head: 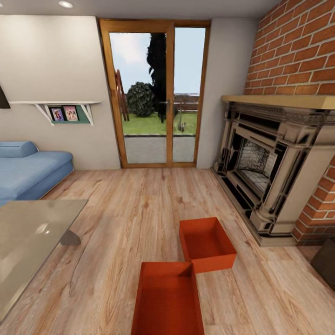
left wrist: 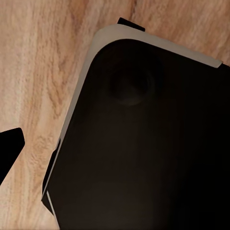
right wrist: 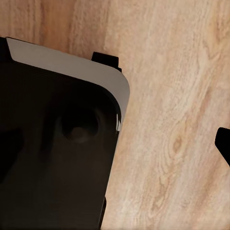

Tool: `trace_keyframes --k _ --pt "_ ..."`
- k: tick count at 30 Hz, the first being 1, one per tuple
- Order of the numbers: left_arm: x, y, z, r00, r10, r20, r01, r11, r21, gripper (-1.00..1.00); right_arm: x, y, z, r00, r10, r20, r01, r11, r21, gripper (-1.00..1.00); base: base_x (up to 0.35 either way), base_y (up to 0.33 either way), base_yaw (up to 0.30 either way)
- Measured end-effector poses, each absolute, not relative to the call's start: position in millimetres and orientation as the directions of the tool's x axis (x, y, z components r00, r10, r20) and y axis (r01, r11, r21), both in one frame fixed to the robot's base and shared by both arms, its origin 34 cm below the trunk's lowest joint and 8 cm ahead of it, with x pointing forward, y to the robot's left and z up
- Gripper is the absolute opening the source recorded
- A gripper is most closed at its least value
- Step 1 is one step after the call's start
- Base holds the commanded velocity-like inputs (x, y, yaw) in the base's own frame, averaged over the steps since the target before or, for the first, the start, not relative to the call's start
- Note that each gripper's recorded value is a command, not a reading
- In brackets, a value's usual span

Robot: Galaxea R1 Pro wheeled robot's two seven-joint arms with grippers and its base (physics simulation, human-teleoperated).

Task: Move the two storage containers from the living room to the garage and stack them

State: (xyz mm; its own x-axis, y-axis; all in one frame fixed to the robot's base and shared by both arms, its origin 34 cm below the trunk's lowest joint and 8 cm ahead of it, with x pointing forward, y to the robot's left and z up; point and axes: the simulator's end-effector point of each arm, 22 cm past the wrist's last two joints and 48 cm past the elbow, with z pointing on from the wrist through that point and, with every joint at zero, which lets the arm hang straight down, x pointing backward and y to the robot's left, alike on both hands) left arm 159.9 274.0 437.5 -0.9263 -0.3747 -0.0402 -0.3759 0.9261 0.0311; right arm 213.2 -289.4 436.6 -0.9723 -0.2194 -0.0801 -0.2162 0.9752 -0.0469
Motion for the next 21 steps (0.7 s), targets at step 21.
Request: trace_keyframes --k 21 --pt "148.2 275.4 437.0 -0.927 -0.376 -0.012 -0.376 0.926 0.045 1.00 201.2 -291.1 434.5 -0.976 -0.213 -0.051 -0.211 0.977 -0.043 1.00 0.000 0.000 0.000"
